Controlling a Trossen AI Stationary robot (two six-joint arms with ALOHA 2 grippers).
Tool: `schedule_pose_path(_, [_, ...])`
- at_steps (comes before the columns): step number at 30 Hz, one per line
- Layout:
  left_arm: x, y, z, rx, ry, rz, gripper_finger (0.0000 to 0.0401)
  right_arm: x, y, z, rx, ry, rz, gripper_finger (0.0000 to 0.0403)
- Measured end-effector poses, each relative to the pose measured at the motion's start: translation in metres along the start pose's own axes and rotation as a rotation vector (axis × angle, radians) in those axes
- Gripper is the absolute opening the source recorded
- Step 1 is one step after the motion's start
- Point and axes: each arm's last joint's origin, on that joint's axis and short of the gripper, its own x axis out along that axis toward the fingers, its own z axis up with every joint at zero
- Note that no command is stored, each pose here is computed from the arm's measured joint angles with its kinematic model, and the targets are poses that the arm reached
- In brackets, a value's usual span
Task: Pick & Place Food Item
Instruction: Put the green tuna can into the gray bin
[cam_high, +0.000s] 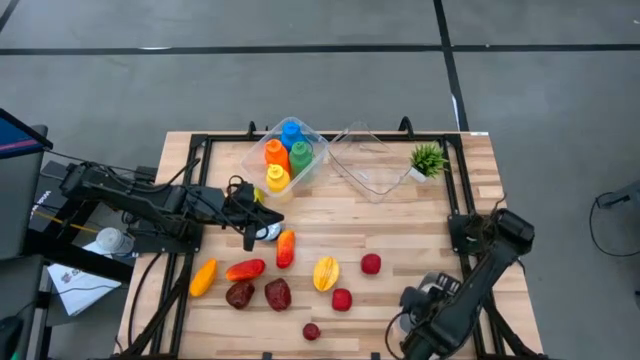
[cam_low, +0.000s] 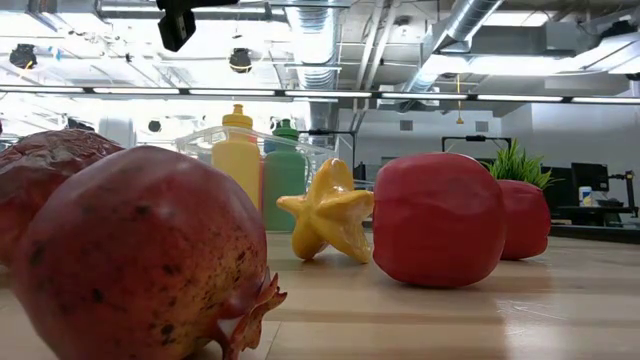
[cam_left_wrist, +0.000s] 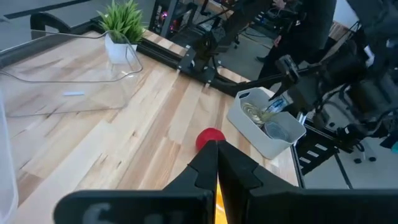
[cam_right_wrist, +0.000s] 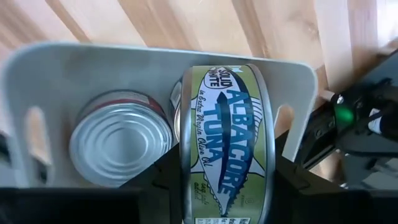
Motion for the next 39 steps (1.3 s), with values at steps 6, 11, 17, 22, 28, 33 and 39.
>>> schedule_pose_path(6, [0.000, 0.000, 0.000, 0.000, 0.000, 0.000, 0.0000, -0.006, -0.017, -0.006, 0.063, -0.003, 0.020, 0.0134])
schedule_pose_path(11, [0.000, 0.000, 0.000, 0.001, 0.004, 0.002, 0.0000, 0.012, -0.017, -0.012, 0.009, 0.067, -0.044, 0.0134])
schedule_pose_path(17, [0.000, 0.001, 0.000, 0.003, -0.008, 0.029, 0.0000, 0.024, -0.020, -0.011, 0.015, 0.068, -0.093, 0.0134])
schedule_pose_path(22, [0.000, 0.002, 0.000, 0.003, -0.019, 0.049, 0.0000, 0.036, -0.024, -0.009, 0.028, 0.076, -0.141, 0.0134])
schedule_pose_path(28, [0.000, 0.002, 0.000, 0.002, -0.019, 0.049, 0.0000, 0.040, -0.025, -0.005, 0.038, 0.076, -0.157, 0.0134])
schedule_pose_path(33, [0.000, 0.002, 0.000, 0.002, -0.019, 0.049, 0.0000, 0.040, -0.026, -0.003, 0.044, 0.079, -0.157, 0.0134])
schedule_pose_path(39, [0.000, 0.002, 0.000, 0.002, -0.019, 0.049, 0.0000, 0.040, -0.026, -0.002, 0.045, 0.081, -0.157, 0.0134])
